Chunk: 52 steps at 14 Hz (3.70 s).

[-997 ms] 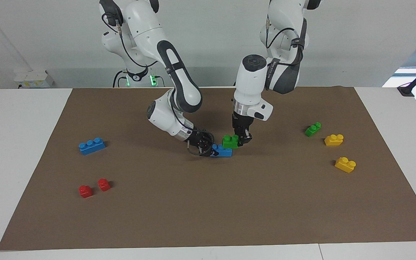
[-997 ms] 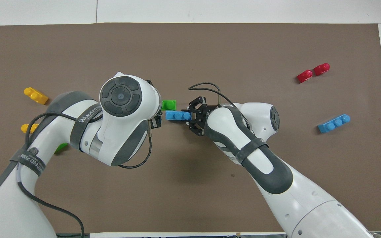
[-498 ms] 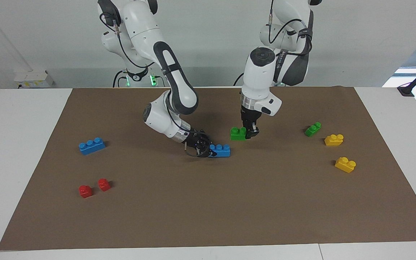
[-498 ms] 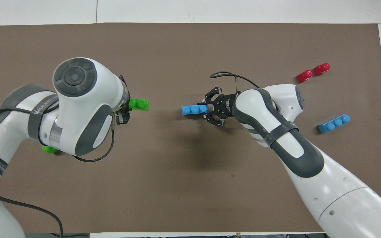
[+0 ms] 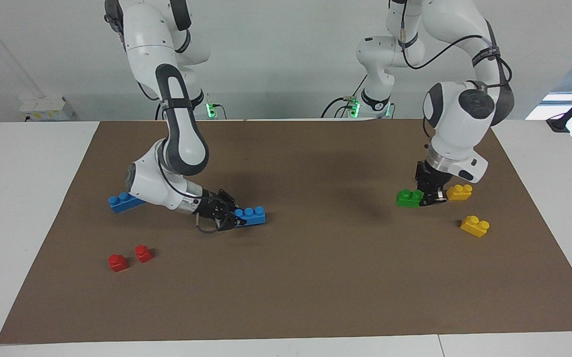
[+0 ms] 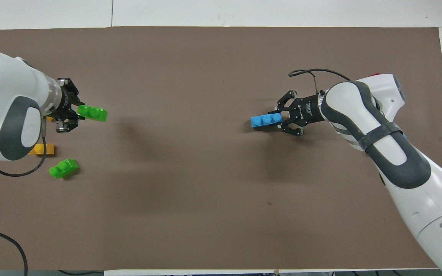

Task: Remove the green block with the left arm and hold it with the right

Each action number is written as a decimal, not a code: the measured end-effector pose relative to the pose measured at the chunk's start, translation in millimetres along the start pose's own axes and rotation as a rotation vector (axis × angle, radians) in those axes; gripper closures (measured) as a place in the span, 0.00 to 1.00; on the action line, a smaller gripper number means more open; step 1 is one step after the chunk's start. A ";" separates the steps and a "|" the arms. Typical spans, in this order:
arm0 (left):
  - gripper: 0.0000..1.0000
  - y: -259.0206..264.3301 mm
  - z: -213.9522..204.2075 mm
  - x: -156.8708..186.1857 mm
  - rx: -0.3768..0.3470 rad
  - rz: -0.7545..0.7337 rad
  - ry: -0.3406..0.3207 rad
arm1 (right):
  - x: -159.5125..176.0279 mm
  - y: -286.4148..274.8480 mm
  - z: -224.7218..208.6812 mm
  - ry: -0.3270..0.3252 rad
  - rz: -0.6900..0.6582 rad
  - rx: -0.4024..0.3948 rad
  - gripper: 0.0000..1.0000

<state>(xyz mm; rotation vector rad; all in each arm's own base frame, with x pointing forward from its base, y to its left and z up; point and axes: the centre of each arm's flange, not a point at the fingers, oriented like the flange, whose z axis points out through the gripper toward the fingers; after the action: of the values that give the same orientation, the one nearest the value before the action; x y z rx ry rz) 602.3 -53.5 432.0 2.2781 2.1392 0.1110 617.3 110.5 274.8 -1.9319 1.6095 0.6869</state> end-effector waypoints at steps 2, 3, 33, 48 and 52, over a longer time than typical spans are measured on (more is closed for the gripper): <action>0.64 -3.0 10.0 41.5 0.001 0.092 -0.009 | 24.5 2.4 -29.0 0.007 -0.008 -0.037 0.65; 0.64 -6.0 16.3 56.5 0.003 0.152 -0.018 | 37.0 4.2 -45.7 0.006 -0.021 -0.056 0.65; 0.00 17.7 92.4 57.3 -0.081 0.403 -0.029 | 144.8 50.3 -129.1 0.115 -0.214 -0.138 0.49; 0.00 20.7 -134.0 71.0 -0.076 1.176 0.004 | 49.5 28.0 -229.7 0.354 -0.382 -0.207 0.00; 0.00 -18.4 -187.6 69.2 -0.049 1.391 -0.008 | 25.6 20.5 -257.5 0.420 -0.491 -0.260 0.00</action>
<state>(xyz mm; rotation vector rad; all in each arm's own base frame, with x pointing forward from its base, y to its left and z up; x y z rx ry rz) 576.7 9.6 621.0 3.1298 0.1799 0.1393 613.7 -86.2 444.1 -2.6699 1.2142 0.3084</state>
